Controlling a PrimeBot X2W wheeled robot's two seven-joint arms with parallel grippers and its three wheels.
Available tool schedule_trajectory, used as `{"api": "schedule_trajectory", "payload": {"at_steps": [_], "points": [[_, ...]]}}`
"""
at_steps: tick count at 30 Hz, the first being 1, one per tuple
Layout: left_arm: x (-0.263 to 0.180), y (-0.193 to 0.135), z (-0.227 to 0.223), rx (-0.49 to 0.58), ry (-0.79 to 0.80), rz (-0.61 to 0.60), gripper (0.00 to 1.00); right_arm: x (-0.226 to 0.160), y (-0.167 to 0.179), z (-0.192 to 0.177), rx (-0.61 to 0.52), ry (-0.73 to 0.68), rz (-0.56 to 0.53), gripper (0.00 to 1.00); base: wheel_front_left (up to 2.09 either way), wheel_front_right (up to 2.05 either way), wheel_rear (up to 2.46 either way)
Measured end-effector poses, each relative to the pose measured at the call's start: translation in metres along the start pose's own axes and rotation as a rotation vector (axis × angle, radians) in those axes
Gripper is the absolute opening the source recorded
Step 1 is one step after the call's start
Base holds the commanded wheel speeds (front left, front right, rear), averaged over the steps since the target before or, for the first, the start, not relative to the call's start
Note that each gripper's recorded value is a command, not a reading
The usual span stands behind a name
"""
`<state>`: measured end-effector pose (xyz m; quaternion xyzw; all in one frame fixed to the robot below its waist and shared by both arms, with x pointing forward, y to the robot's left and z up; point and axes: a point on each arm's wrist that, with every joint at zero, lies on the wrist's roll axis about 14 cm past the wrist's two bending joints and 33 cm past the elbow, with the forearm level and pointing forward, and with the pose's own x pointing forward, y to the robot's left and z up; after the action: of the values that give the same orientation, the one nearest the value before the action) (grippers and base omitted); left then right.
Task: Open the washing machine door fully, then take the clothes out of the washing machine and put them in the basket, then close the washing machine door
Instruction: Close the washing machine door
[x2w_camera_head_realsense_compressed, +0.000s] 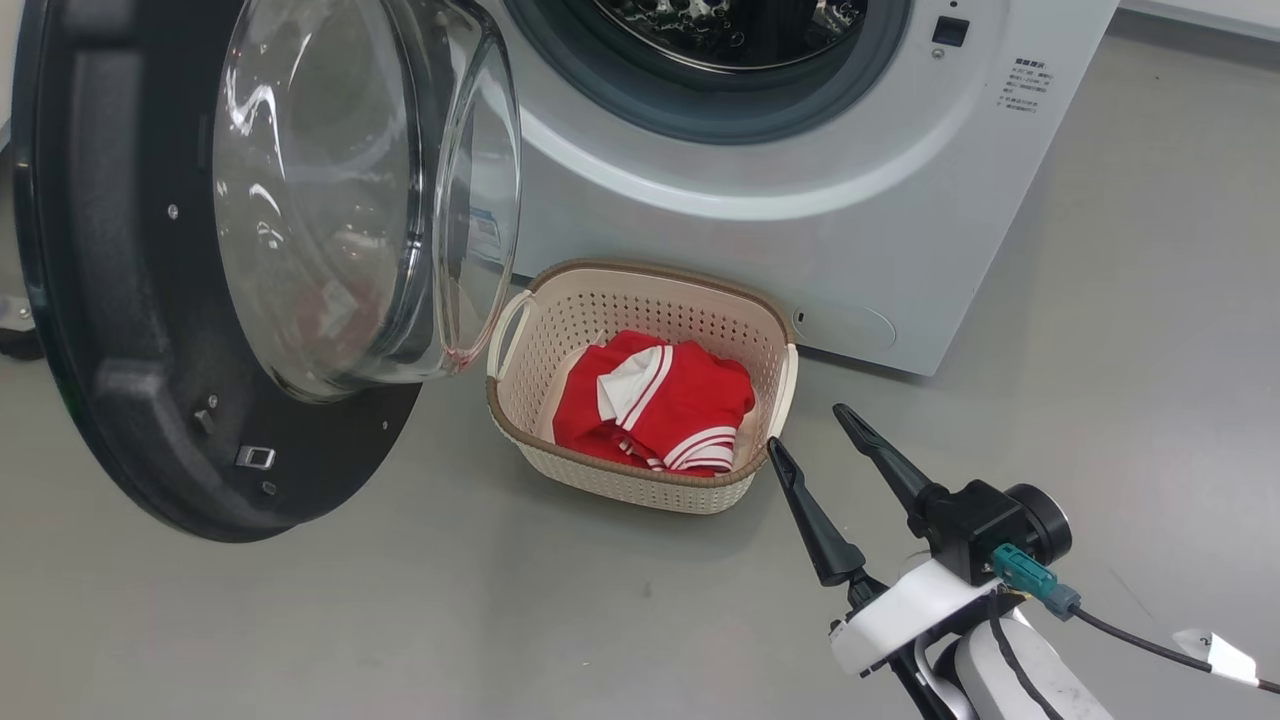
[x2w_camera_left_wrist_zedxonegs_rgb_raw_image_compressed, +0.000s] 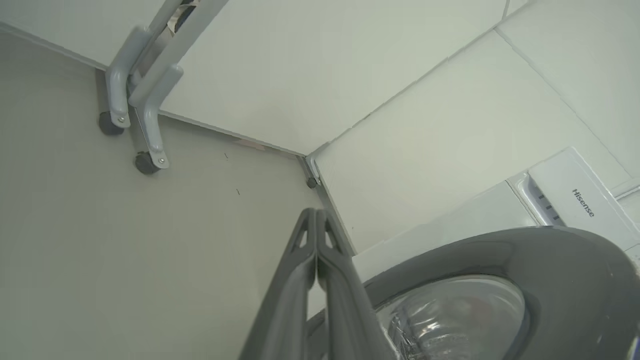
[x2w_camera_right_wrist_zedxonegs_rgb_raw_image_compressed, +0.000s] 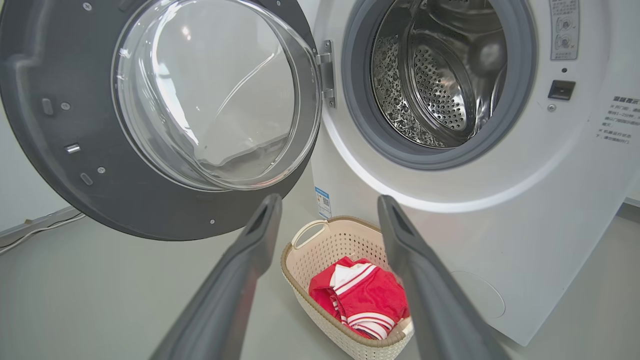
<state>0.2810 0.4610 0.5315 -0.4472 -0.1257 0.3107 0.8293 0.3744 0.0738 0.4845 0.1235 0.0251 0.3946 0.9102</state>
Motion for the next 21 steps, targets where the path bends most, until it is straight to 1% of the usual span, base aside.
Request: {"api": "schedule_trajectory", "payload": {"at_steps": [4,7,9,14,21], "points": [[0.004,0.004,-0.02,-0.177,0.108,0.039,0.0,-0.001,-0.001,0.0,0.0,0.0,-0.005,1.0,0.0,0.0,0.0],[0.005,-0.002,-0.041,-0.323,0.209,0.043,0.0,-0.002,-0.002,0.0,-0.001,0.0,-0.008,1.0,0.0,0.0,0.0],[0.004,-0.007,-0.056,-0.388,0.28,0.046,0.0,-0.002,-0.002,0.0,-0.002,0.0,-0.01,1.0,0.0,0.0,0.0],[-0.002,-0.011,-0.073,-0.464,0.401,0.056,0.0,-0.003,-0.003,0.001,-0.004,-0.001,-0.013,1.0,0.0,0.0,0.0],[-0.007,-0.016,-0.077,-0.564,0.475,0.032,0.0,-0.003,-0.003,0.001,-0.005,-0.001,-0.013,1.0,0.0,0.0,0.0]]}}
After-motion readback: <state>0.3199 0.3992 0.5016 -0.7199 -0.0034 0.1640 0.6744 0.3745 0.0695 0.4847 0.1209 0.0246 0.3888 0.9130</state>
